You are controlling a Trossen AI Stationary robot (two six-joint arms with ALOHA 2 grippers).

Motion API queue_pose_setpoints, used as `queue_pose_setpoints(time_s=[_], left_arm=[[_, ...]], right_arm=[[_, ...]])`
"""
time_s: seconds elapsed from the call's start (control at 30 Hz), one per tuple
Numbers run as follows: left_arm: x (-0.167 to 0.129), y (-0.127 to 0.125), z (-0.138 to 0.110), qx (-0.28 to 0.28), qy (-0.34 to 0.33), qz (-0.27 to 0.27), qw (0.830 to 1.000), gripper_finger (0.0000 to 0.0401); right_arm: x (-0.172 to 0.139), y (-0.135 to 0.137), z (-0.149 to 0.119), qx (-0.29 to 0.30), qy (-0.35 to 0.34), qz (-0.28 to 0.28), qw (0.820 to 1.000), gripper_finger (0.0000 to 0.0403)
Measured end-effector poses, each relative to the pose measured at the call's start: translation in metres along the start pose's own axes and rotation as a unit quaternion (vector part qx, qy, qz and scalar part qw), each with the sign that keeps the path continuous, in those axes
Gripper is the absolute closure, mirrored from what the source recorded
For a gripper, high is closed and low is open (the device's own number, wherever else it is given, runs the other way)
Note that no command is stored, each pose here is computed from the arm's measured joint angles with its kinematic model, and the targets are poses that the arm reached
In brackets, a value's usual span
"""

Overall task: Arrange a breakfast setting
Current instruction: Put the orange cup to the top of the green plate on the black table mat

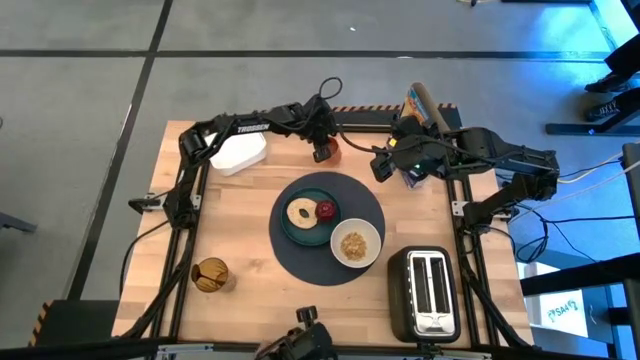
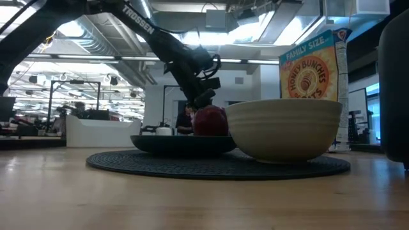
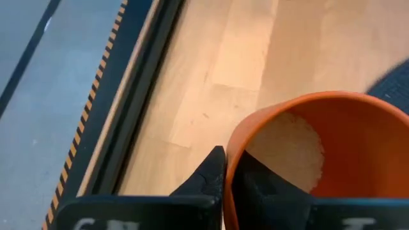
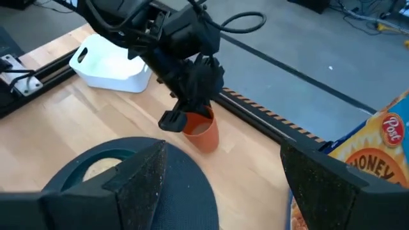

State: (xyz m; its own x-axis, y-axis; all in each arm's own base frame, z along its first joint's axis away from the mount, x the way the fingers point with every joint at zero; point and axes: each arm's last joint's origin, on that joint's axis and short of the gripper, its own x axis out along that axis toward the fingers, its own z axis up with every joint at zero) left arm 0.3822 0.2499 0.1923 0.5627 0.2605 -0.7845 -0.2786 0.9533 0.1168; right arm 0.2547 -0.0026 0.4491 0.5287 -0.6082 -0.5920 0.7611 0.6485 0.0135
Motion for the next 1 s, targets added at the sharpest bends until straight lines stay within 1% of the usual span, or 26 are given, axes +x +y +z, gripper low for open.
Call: queue_pose_setpoints(time_s=[0.13, 0.2, 0.27, 0.37, 0.5, 0.63, 0.73, 0.83, 0.9, 1.0], left_arm=[[-0.013, -0.014, 0.009, 0.021, -0.011, -0.008, 1.0, 0.0395], [-0.022, -0.027, 0.018, 0.035, -0.029, -0.013, 0.999, 0.0396], [-0.026, -0.044, 0.024, 0.052, -0.036, -0.029, 0.998, 0.0396], [-0.025, -0.075, 0.029, 0.099, -0.036, -0.049, 0.993, 0.0396], [-0.027, -0.113, 0.034, 0.169, -0.037, -0.053, 0.983, 0.0396], [-0.028, -0.139, 0.035, 0.224, -0.032, -0.046, 0.973, 0.0396], [-0.029, -0.148, 0.034, 0.243, -0.028, -0.047, 0.968, 0.0396], [-0.029, -0.151, 0.032, 0.247, -0.02, -0.05, 0.967, 0.0396], [-0.029, -0.148, 0.033, 0.245, -0.02, -0.038, 0.969, 0.0392], [-0.027, -0.135, 0.033, 0.233, -0.016, -0.017, 0.972, 0.0387]], right_arm=[[0.0, 0.0, 0.0, 0.01, 0.002, 0.003, 1.0, 0.011], [0.0, 0.0, 0.0, 0.012, 0.002, 0.003, 1.0, 0.011], [0.0, 0.001, 0.0, 0.012, 0.002, 0.004, 1.0, 0.011], [0.0, 0.001, 0.0, 0.015, 0.0, 0.004, 1.0, 0.011], [0.0, 0.001, 0.001, 0.021, -0.003, 0.004, 1.0, 0.011], [0.0, 0.001, 0.001, 0.032, -0.004, 0.004, 0.999, 0.011], [0.0, 0.001, 0.001, 0.034, -0.003, 0.007, 0.999, 0.011], [0.0, 0.003, 0.002, 0.042, -0.009, 0.013, 0.999, 0.011], [0.0, 0.004, 0.004, 0.05, -0.017, 0.019, 0.998, 0.011], [0.0, 0.005, 0.006, 0.057, -0.023, 0.024, 0.998, 0.011]])
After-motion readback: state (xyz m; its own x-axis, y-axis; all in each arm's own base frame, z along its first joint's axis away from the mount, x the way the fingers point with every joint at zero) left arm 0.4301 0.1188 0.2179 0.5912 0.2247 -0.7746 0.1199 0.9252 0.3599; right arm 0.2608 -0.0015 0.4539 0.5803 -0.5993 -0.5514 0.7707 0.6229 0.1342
